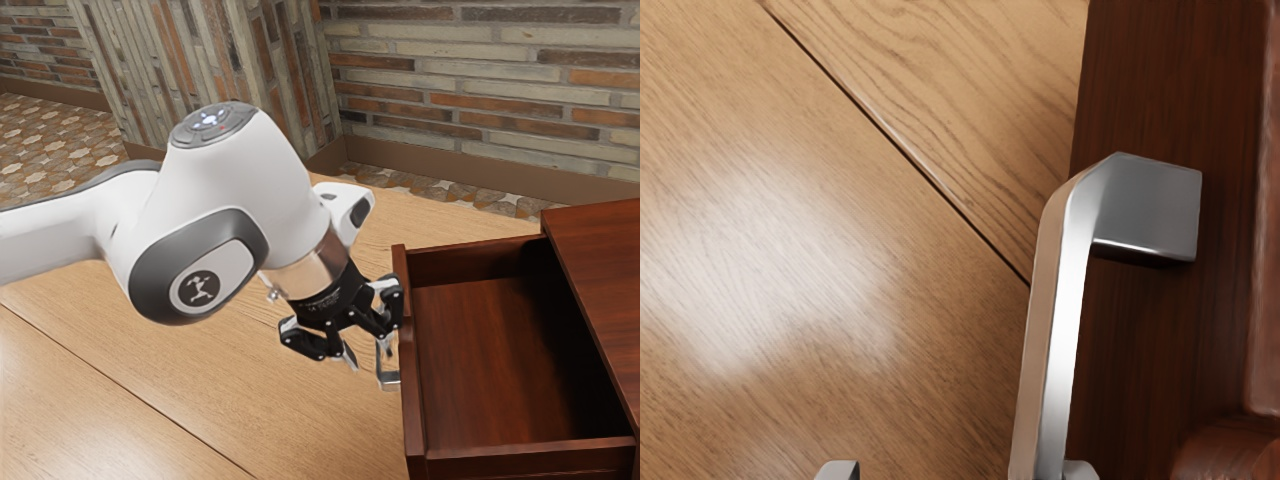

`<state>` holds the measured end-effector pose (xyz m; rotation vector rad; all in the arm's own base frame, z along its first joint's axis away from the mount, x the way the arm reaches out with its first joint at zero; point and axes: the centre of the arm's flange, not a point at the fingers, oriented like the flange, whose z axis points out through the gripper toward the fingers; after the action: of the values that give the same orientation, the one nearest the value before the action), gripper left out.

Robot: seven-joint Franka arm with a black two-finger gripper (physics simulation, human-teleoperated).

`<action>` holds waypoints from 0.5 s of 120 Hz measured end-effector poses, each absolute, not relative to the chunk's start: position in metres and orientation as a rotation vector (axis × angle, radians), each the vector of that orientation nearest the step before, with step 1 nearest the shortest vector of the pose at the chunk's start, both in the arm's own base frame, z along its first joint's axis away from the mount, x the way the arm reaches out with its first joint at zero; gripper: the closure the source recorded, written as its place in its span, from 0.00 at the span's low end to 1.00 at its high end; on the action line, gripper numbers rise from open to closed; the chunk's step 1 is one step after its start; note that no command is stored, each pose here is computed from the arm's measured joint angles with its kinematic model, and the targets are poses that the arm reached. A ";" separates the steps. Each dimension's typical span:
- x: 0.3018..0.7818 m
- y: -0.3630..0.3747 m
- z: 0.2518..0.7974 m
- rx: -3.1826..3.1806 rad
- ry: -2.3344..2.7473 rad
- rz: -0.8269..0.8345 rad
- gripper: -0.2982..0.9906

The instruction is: Pull the drawer handle with one arm to open the drawer

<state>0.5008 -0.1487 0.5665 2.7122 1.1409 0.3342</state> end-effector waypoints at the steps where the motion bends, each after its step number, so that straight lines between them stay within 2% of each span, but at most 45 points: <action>1: 0.501 -0.149 0.567 2.712 1.140 0.335 0.60; 40: 0.490 -0.142 0.612 2.680 1.098 0.448 0.60; 60: 0.487 -0.139 0.668 2.602 1.155 0.423 0.41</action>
<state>0.4874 -0.1385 0.6685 2.6021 1.1546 0.4227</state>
